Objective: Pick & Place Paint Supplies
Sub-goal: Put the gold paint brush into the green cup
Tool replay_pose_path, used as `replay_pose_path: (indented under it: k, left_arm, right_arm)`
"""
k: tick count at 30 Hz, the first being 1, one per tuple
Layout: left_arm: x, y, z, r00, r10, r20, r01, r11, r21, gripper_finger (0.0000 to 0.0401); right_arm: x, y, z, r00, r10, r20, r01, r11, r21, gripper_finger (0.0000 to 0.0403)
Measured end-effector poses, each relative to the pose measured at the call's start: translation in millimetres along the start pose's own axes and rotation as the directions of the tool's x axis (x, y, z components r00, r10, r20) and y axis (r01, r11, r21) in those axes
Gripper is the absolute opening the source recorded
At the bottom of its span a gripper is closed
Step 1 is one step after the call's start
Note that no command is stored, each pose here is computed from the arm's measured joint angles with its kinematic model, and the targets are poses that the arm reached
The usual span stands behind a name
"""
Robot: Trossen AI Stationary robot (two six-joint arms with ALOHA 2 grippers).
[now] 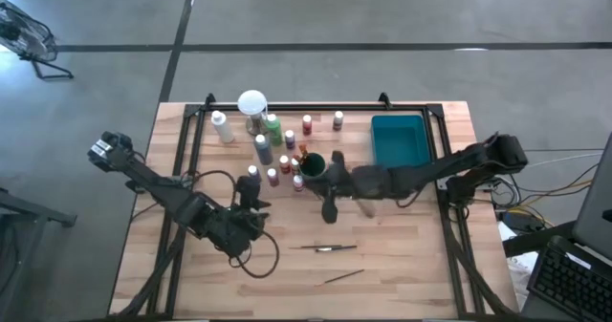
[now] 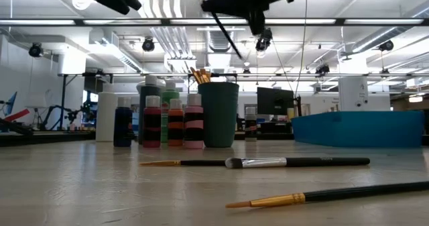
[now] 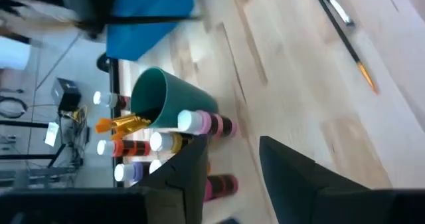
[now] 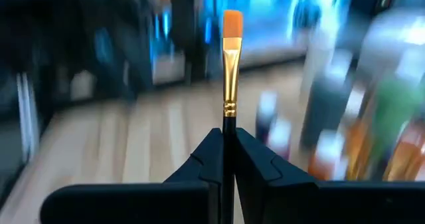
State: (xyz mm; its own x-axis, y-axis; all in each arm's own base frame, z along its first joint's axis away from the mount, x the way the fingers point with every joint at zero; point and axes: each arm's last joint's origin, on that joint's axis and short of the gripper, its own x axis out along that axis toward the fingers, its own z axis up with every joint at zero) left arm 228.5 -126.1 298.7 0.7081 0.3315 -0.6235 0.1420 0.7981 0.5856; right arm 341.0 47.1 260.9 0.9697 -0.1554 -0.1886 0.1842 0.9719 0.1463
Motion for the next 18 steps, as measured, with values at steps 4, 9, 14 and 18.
replay_pose_path:
  k: [4,9,14,18]
  left_arm:
    - [6,-5,-11,0.993,0.054,0.102,-0.045,0.995,-0.088,0.0142]
    - [13,-9,-20,0.951,0.115,0.286,-0.052,0.975,-0.218,0.0142]
    - [17,-12,-28,0.888,0.184,0.421,-0.048,0.948,-0.314,0.0142]
    - [17,-13,-34,0.842,0.229,0.488,-0.037,0.928,-0.372,0.0142]
  right_arm:
    - [-10,-22,0,0.968,-0.008,0.25,0.008,1.0,0.003,0.0013]
    - [-10,-46,-5,0.915,0.003,0.404,0.007,1.0,-0.022,0.0013]
    - [4,-66,-18,0.922,-0.04,0.385,0.058,0.998,-0.035,0.0013]
    - [12,-76,-26,0.91,-0.065,0.41,0.084,0.996,-0.029,0.0013]
